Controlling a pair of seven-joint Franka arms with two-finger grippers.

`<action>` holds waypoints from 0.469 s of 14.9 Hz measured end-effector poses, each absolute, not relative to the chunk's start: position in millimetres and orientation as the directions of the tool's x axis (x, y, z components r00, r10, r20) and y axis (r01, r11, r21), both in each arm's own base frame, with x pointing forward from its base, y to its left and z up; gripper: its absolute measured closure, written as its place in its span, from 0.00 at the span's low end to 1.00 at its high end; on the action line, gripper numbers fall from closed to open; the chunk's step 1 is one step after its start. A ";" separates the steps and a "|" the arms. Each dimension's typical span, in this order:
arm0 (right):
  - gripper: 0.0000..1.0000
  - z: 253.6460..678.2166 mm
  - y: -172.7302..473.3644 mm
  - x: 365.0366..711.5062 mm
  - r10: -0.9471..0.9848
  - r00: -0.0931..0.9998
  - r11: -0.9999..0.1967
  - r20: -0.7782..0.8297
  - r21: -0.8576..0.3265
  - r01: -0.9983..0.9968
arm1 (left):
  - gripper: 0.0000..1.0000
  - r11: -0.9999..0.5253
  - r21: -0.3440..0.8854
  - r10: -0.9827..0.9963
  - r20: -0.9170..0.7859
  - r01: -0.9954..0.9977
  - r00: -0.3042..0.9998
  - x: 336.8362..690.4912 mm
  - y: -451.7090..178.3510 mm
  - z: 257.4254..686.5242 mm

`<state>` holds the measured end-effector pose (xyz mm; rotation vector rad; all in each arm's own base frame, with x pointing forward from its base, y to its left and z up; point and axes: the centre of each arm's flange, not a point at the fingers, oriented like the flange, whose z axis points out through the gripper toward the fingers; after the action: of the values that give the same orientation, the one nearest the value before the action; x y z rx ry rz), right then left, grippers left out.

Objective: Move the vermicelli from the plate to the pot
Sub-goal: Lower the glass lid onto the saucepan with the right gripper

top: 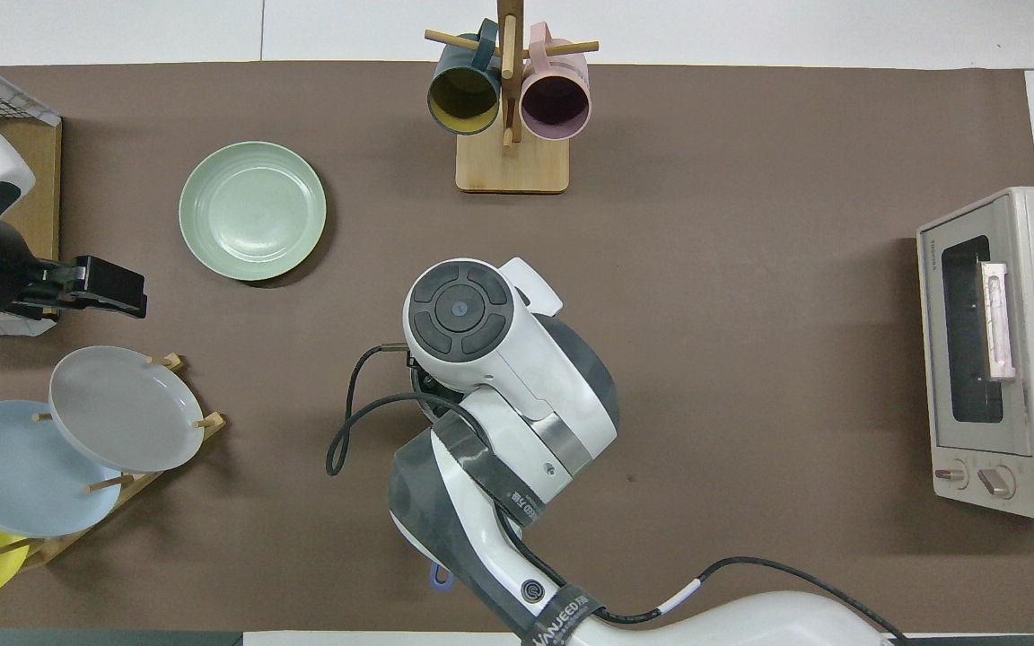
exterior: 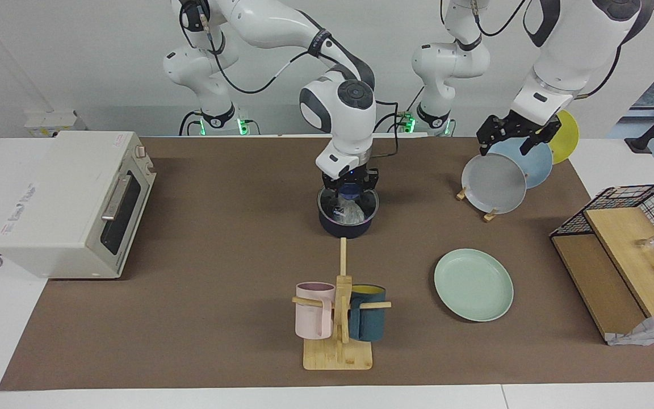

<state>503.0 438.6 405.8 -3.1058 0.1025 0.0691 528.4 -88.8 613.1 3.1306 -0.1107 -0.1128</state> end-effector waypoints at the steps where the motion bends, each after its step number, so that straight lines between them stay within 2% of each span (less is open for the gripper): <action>1: 0.34 405.7 438.5 502.9 -0.065 0.997 -0.997 -0.046 -0.032 -0.067 | 0.00 -0.997 0.009 -0.072 -0.072 -0.071 0.995 528.2 -89.3 613.1; 7: 0.34 403.3 437.5 501.6 -0.065 0.996 -0.998 -0.056 -0.022 -0.066 | 0.00 -0.997 0.009 -0.072 -0.073 -0.072 0.995 527.9 -89.5 612.6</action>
<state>501.6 437.5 403.3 -3.1147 0.1024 0.0856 527.9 -89.5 612.6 3.1307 -0.1126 -0.1149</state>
